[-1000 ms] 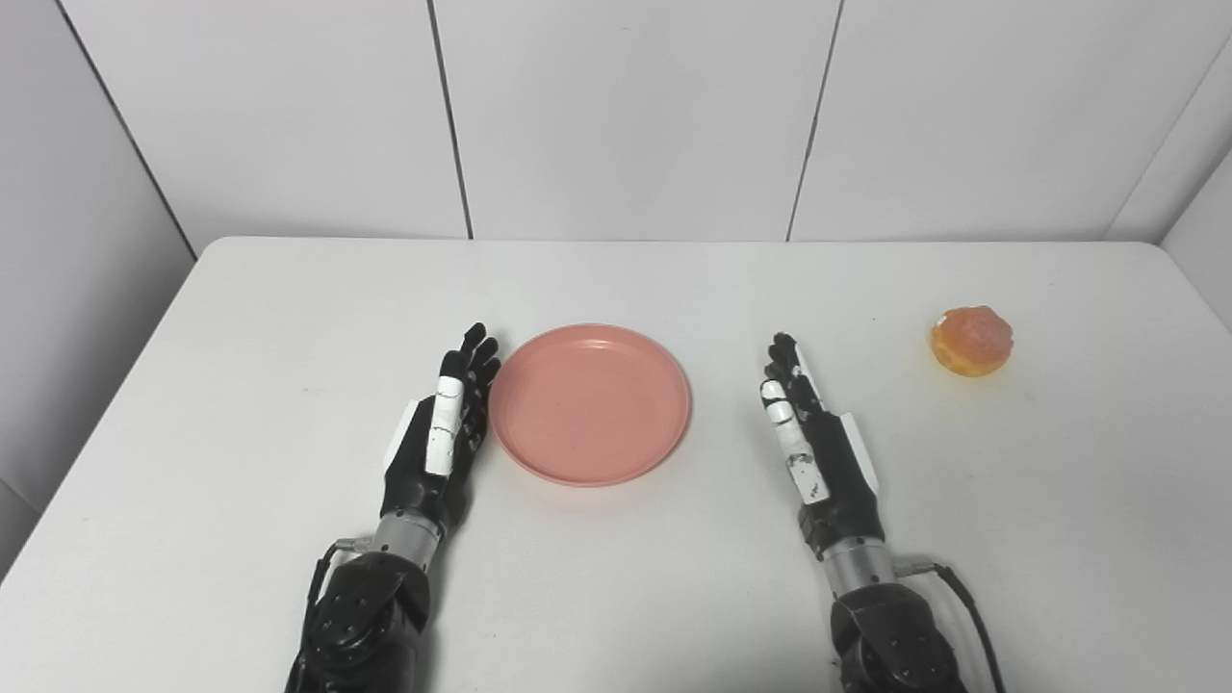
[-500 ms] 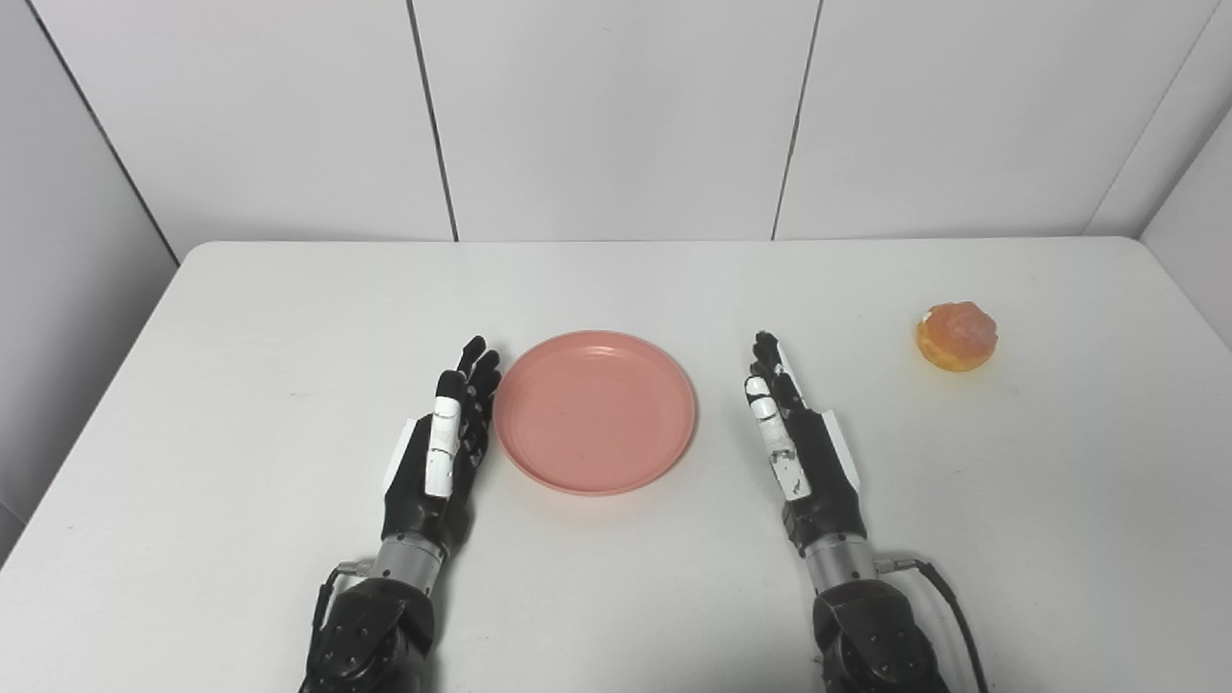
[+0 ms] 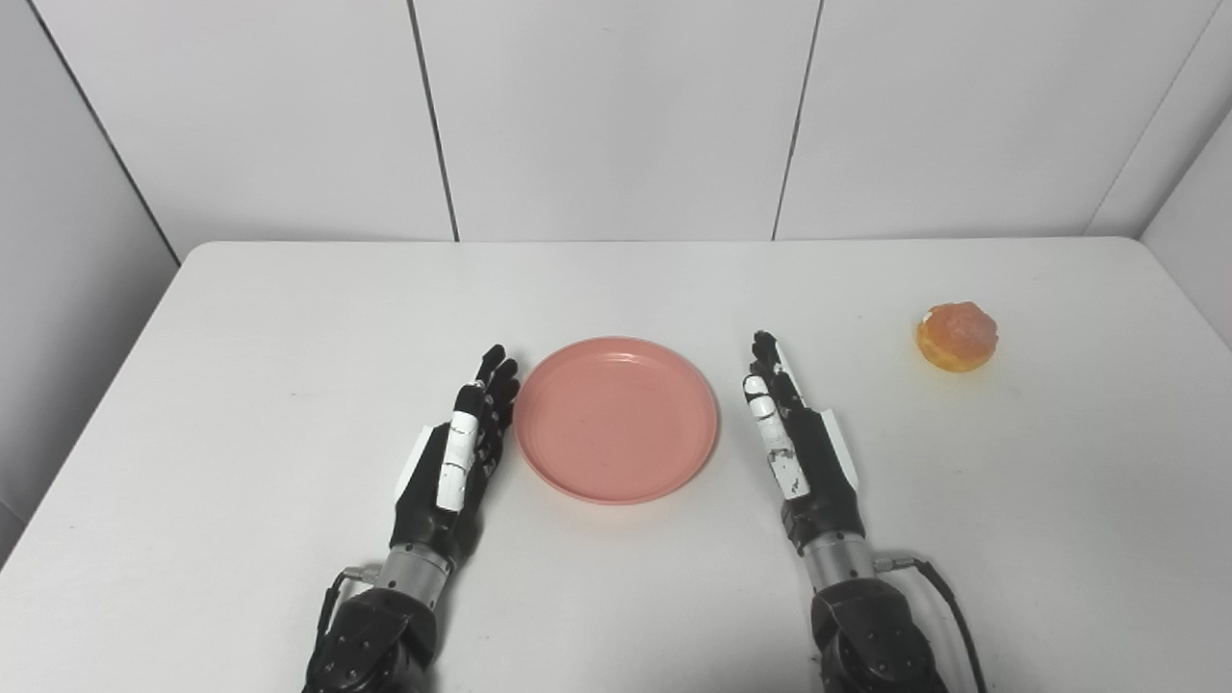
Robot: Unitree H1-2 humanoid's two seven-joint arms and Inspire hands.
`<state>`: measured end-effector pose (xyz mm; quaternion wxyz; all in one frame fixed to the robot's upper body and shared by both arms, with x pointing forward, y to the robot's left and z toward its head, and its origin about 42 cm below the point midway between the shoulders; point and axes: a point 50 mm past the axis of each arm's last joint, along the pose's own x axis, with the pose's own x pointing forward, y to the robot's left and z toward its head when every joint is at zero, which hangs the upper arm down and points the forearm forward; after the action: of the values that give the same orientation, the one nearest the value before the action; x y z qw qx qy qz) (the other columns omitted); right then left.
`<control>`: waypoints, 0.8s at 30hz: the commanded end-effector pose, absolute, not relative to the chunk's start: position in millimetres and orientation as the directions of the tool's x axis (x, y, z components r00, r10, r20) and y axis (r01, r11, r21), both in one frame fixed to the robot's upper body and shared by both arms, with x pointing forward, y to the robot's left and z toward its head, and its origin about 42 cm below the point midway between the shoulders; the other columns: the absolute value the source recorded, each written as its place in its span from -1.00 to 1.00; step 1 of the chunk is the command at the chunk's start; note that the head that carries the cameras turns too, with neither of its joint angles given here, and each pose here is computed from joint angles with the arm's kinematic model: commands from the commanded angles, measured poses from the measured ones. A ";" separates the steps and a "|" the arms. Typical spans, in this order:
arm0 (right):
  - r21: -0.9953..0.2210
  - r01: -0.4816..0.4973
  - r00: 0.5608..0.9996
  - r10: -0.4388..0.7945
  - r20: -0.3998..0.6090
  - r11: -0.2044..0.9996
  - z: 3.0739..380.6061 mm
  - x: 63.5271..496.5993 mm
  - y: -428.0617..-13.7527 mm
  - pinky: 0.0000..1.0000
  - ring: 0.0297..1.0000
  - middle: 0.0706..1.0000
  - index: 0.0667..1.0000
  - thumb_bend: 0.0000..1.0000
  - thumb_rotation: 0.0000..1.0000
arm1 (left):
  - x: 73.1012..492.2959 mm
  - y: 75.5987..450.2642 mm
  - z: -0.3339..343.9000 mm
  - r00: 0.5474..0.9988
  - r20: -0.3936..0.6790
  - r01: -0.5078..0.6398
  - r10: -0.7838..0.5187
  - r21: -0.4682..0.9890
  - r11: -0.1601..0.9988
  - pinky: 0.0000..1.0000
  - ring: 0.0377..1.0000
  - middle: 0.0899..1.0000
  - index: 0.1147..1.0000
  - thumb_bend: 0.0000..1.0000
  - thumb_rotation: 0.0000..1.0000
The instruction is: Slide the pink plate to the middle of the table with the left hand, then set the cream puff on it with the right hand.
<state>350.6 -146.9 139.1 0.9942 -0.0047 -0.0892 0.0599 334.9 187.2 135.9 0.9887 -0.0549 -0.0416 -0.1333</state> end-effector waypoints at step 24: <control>-0.016 -0.103 0.973 0.104 0.206 0.995 140.1 354.2 -151.6 0.97 0.95 0.96 0.95 0.24 0.80 | 339.5 176.8 128.1 0.951 0.148 0.278 -0.273 -0.014 0.961 1.00 1.00 1.00 1.00 0.39 1.00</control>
<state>352.7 -149.0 138.3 0.9945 -0.0042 -0.0872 0.0580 334.6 179.4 130.4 0.9870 -0.0254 -0.0662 -0.1439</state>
